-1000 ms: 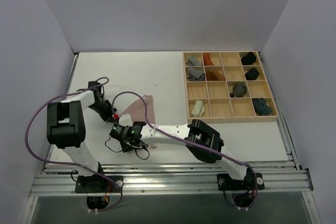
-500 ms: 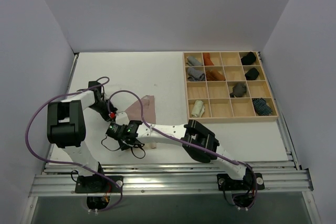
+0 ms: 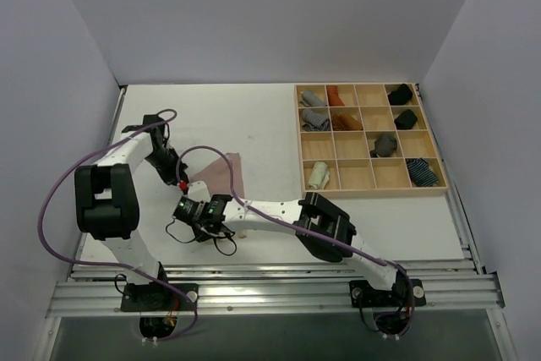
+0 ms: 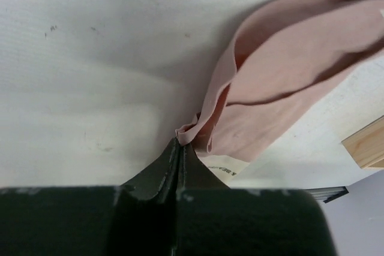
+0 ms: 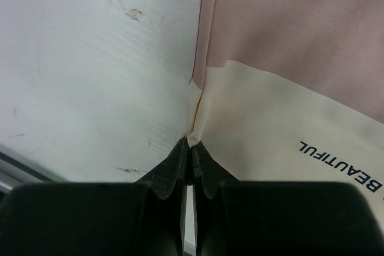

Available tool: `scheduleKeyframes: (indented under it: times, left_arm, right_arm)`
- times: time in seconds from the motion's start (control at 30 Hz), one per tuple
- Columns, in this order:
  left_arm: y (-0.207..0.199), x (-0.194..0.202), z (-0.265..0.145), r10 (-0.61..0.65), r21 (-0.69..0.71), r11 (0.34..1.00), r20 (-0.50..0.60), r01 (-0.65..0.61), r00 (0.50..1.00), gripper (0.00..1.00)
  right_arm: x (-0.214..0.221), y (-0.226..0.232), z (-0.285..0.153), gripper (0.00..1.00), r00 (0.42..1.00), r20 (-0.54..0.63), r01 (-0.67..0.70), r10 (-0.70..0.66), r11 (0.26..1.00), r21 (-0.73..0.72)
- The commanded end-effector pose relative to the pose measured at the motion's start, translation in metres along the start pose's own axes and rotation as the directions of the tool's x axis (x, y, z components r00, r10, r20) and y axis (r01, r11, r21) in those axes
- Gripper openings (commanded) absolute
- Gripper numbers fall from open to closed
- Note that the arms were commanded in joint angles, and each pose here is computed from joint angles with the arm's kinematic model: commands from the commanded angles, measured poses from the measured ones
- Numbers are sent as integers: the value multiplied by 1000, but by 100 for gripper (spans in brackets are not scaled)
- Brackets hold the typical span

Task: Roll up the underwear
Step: Fold the underwear

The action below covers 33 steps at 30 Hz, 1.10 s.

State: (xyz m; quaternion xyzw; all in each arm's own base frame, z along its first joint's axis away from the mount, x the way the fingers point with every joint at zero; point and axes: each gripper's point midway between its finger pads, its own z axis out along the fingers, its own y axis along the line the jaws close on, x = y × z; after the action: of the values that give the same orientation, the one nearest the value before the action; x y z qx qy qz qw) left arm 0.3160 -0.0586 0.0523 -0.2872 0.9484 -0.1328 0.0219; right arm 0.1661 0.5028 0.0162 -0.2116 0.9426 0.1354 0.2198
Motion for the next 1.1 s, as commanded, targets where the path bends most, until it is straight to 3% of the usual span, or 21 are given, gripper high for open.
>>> scheduleKeyframes:
  times: [0.0, 0.27, 0.53, 0.7, 0.97, 1.07]
  left_arm:
    - [-8, -6, -39, 39, -7, 999, 79, -38, 996, 2]
    - [-28, 20, -30, 111, -40, 993, 29, -110, 993, 2]
    - [-66, 11, -47, 169, -38, 985, 108, -166, 980, 2]
    - [-78, 15, -47, 171, -68, 984, 83, -166, 982, 2]
    - [-132, 22, -48, 238, 51, 968, 115, -245, 964, 2]
    - [-140, 26, -39, 254, 20, 966, 94, -257, 963, 2]
  right_arm:
    - [1, 21, -34, 0, 998, -23, -55, 52, 992, -116]
    - [2, 16, -43, 0, 991, 2, -128, 131, 973, -192]
    - [-21, -6, -68, 0, 981, 45, -173, 189, 956, -235]
    - [-31, -20, -79, 0, 976, 40, -196, 216, 939, -281]
    - [-23, -50, -74, 0, 968, 25, -232, 248, 932, -278]
    - [-23, -59, -75, 0, 967, 30, -237, 254, 933, -270]
